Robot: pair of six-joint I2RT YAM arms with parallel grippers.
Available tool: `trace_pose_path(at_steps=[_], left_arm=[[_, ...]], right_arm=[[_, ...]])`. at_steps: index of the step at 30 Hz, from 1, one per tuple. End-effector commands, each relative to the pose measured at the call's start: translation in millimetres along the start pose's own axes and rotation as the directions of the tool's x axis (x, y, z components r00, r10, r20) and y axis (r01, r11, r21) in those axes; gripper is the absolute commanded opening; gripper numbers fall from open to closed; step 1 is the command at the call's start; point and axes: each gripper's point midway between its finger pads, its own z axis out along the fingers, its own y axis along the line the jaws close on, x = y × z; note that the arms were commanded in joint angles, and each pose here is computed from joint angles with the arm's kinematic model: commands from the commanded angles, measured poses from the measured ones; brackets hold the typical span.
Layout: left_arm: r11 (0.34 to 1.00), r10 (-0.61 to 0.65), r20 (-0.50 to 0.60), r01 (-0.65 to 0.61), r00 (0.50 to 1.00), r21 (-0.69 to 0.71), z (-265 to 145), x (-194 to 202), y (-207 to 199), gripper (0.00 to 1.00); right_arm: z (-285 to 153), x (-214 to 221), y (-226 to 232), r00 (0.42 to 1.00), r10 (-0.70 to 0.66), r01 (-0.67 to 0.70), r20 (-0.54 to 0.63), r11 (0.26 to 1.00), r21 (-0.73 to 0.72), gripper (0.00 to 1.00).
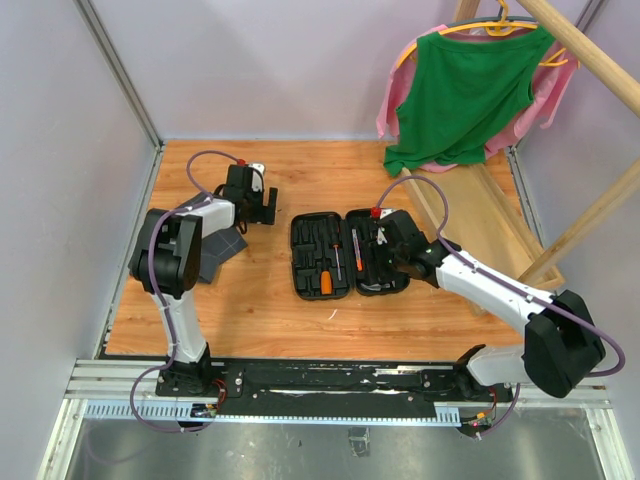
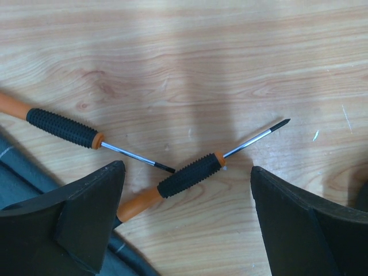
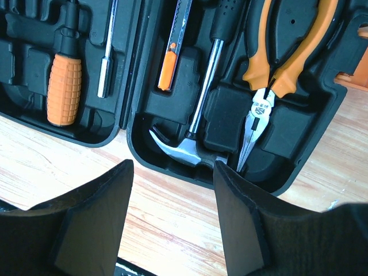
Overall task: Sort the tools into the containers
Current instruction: Pick up the screwdriver from the center of the board.
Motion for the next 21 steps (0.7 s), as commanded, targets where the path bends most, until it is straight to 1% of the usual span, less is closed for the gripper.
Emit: trace_pose_path(at_steps=[1, 6, 8, 13, 21], left_arm=[[1.000, 0.009, -0.039, -0.008, 0.999, 0.017, 6.2, 5.7, 0.6, 0.92], [0.999, 0.009, -0.053, -0.007, 0.999, 0.040, 4.8, 9.0, -3.6, 0.81], [0.999, 0.004, -0.056, -0.001, 0.998, 0.054, 4.1, 9.9, -6.3, 0.78], [0.996, -0.001, -0.070, 0.007, 0.998, 0.085, 3.2, 14.3, -11.6, 0.66], [0.993, -0.012, -0.067, 0.020, 0.998, 0.113, 1.4, 13.1, -17.2, 0.49]], right_arm=[[-1.6, -8.6, 3.3, 1.000, 0.004, -0.003, 0.008, 1.000, -0.009, 0.59], [-1.6, -7.7, 2.4, 1.000, 0.002, -0.002, 0.006, 1.000, -0.005, 0.59], [-1.5, -6.8, 1.4, 1.000, 0.002, -0.002, 0.003, 1.000, -0.001, 0.59], [-1.3, -5.0, 0.4, 1.000, 0.003, -0.003, -0.001, 1.000, 0.003, 0.59], [-3.3, -6.2, -1.3, 1.000, 0.009, -0.009, 0.006, 1.000, 0.014, 0.59]])
